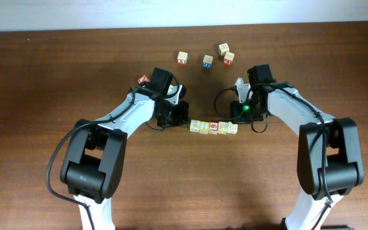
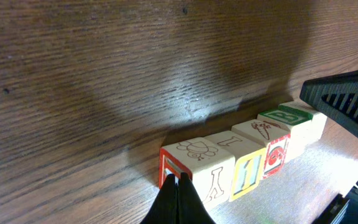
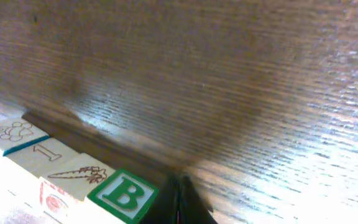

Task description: Rotate 5 blocks

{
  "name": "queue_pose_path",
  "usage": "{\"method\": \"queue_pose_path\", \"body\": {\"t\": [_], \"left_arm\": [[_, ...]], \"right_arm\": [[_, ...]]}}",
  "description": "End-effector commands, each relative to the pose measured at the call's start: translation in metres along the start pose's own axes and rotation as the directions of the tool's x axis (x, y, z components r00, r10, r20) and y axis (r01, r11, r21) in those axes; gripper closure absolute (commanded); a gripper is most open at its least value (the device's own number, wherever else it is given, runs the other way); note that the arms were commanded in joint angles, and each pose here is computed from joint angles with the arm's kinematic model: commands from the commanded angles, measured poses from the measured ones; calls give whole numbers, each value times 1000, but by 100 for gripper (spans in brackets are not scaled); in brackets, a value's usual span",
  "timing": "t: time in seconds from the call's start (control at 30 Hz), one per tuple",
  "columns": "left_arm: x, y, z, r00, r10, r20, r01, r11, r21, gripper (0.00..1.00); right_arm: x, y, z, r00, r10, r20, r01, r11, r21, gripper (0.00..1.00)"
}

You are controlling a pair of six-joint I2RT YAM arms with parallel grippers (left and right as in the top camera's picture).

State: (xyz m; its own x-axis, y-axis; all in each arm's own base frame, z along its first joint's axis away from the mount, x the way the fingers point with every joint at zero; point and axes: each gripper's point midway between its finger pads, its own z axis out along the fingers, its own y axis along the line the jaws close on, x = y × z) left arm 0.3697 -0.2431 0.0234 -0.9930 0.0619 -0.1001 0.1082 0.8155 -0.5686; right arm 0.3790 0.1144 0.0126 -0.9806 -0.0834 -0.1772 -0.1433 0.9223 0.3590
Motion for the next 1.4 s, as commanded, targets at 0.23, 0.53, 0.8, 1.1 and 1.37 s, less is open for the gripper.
{"method": "queue_pose_path", "body": {"t": [0.23, 0.53, 0.8, 1.1, 1.37], "left_arm": [[-4, -8, -3, 1000, 2, 8, -2, 1000, 22, 100], [-5, -8, -3, 1000, 4, 9, -4, 1000, 23, 100], [-4, -8, -3, 1000, 3, 9, -3, 1000, 23, 100], [-4, -8, -3, 1000, 3, 9, -3, 1000, 23, 100], [-4, -8, -3, 1000, 3, 9, -3, 1000, 23, 100]], "right_arm": [[-7, -28, -60, 985, 169, -32, -171, 977, -125, 96], [38, -16, -22, 974, 195, -117, -219, 945, -243, 96], [34, -4, -15, 977, 183, -110, -205, 947, -247, 96], [36, -15, -12, 963, 242, -115, -260, 948, -181, 96], [46, -18, -6, 959, 249, -134, -270, 949, -165, 96]]}}
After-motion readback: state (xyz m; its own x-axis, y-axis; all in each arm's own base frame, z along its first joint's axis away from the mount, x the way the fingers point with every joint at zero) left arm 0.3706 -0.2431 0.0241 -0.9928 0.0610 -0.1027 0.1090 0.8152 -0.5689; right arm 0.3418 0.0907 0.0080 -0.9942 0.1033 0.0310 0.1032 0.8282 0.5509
